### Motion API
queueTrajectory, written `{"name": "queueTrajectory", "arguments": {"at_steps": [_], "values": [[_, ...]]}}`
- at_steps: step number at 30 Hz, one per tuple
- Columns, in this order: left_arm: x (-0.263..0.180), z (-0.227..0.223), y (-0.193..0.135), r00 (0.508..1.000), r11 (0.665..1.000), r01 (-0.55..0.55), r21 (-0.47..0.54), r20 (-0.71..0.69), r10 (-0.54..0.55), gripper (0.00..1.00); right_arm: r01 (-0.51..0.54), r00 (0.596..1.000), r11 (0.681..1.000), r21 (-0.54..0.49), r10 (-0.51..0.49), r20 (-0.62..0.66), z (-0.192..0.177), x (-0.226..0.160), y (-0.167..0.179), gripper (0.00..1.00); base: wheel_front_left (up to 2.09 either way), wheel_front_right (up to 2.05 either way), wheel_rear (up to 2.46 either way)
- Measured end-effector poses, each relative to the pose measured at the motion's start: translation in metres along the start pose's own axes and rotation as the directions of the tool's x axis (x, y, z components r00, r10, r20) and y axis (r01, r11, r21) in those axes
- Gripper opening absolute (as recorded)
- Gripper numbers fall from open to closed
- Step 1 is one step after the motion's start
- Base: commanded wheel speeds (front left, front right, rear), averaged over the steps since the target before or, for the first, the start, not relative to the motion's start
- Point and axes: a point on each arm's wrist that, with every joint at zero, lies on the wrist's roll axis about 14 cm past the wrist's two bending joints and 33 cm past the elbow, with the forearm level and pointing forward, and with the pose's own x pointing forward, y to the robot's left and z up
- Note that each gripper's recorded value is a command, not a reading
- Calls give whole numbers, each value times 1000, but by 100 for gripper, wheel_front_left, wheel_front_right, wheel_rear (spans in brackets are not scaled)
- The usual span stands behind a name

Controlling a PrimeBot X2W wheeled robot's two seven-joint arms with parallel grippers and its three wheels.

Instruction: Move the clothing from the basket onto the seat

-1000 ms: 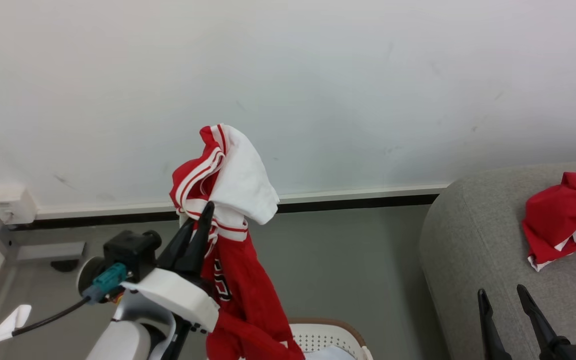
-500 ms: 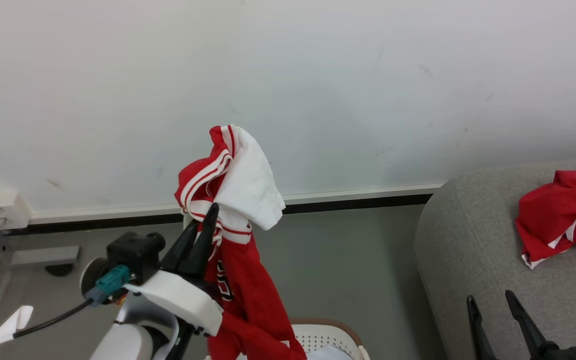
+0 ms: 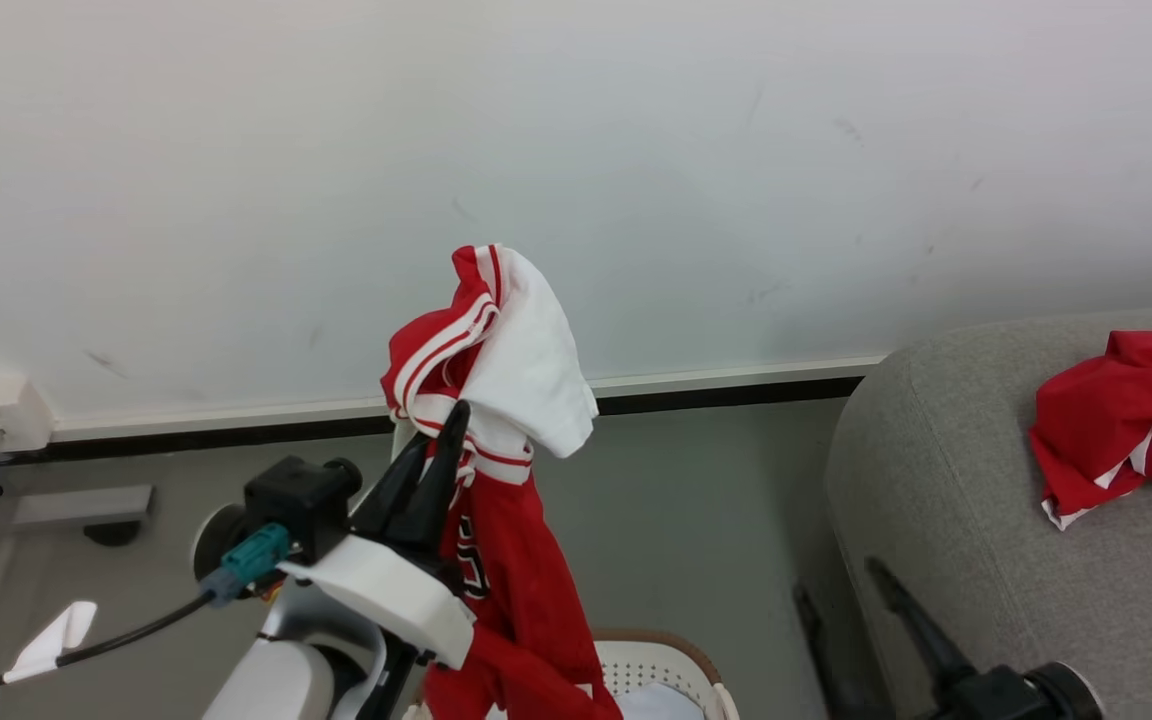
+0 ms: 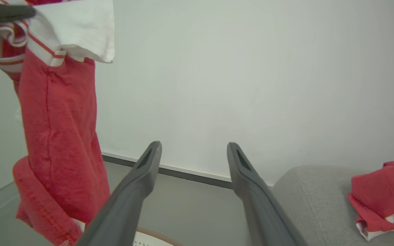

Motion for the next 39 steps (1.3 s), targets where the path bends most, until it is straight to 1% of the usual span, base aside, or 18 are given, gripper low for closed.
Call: {"name": "queueTrajectory", "arguments": {"at_steps": [4, 7, 11, 15, 21, 25, 26, 27, 28, 33, 39], "values": [[3, 1, -4, 1000, 1000, 12, -3, 5, -12, 0, -135, 991, 991, 1, 135, -4, -1, 14, 40, 100, 0, 0, 0], [5, 3, -8, 1000, 1000, 21, -6, 10, -21, 0, -226, 974, 974, 9, 226, -17, -4, 23, 67, 100, 0, 0, 0], [9, 5, -16, 999, 999, 46, -14, 18, -45, 0, -316, 948, 949, 13, 317, -19, -2, 37, 92, 100, 0, 0, 0], [11, 8, -28, 997, 997, 80, -21, 22, -80, 0, -372, 928, 927, 41, 373, -19, 0, 49, 108, 100, 0, 0, 0], [13, 11, -46, 991, 991, 133, -31, 30, -132, 0, -444, 892, 893, 66, 448, -55, -8, 61, 131, 100, 0, 0, 0], [12, 12, -59, 986, 985, 166, -43, 29, -165, 0, -455, 882, 886, 87, 462, -97, -19, 67, 134, 100, 0, 0, 0], [12, 12, -61, 985, 985, 169, -43, 29, -168, 0, -449, 883, 888, 97, 458, -104, -21, 69, 133, 39, 0, 0, 0], [12, 11, -63, 985, 984, 173, -44, 28, -172, 0, -445, 884, 890, 98, 454, -111, -22, 71, 132, 39, 0, 0, 0], [11, 11, -64, 984, 984, 175, -46, 26, -174, 0, -444, 884, 890, 103, 454, -111, -22, 72, 131, 0, 0, 0, 0], [12, 9, -62, 986, 985, 164, -45, 23, -163, 0, -440, 885, 889, 127, 453, -105, -19, 75, 132, 0, 0, 0, 0], [16, 6, -59, 988, 987, 157, -41, 21, -156, 0, -409, 901, 903, 132, 422, -102, -18, 76, 122, 0, 0, 0, 0]]}}
